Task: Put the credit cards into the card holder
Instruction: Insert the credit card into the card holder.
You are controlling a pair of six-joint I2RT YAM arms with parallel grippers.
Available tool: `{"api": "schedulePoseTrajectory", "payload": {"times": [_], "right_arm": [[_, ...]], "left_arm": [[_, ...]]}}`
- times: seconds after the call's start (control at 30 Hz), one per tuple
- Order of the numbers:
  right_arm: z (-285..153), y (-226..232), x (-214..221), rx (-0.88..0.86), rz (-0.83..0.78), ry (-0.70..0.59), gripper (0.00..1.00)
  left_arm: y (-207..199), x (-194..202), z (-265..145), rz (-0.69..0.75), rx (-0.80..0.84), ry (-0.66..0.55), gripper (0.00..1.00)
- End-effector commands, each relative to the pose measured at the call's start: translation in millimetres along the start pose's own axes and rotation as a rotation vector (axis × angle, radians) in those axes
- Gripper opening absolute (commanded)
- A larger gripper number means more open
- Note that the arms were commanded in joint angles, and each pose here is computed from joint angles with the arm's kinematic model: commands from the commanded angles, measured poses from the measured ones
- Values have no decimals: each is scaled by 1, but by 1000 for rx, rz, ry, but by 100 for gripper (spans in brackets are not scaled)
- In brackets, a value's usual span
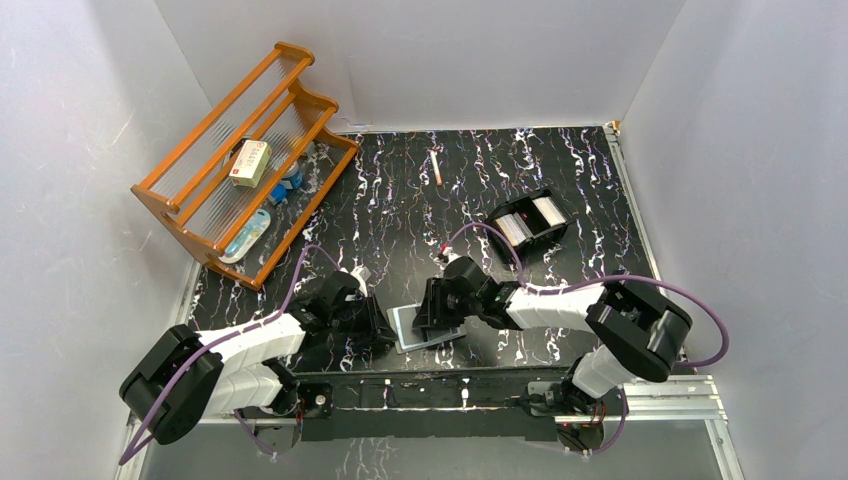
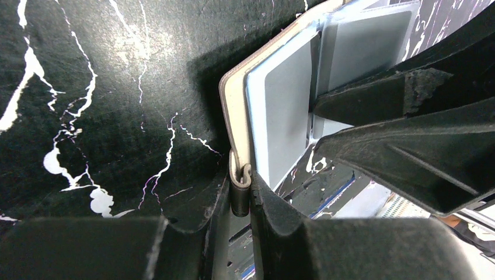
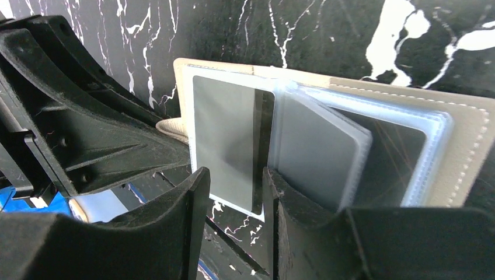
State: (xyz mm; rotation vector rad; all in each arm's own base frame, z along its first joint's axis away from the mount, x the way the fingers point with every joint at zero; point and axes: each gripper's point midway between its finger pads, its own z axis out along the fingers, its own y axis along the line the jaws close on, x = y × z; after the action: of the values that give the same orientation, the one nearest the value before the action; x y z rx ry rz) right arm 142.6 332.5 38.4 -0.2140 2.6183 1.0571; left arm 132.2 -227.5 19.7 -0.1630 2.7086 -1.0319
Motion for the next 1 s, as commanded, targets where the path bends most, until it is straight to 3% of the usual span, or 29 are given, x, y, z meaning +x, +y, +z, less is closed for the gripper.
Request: {"api": "schedulePoseTrajectory", "payload": {"times": [0.0,0.7,0.97], "right_arm": [[4,26,-6,-68,-23,-9,47],[-11,38,-25,-33,-106,-69,48],[-43,20,-44,96,-147,-167,55]], "left_arm": [[-4,1,-3,7,24,3,16],[-9,-1,-9,21,29,-8,17],[-23,-10,-20,50,39,-36,17]]}}
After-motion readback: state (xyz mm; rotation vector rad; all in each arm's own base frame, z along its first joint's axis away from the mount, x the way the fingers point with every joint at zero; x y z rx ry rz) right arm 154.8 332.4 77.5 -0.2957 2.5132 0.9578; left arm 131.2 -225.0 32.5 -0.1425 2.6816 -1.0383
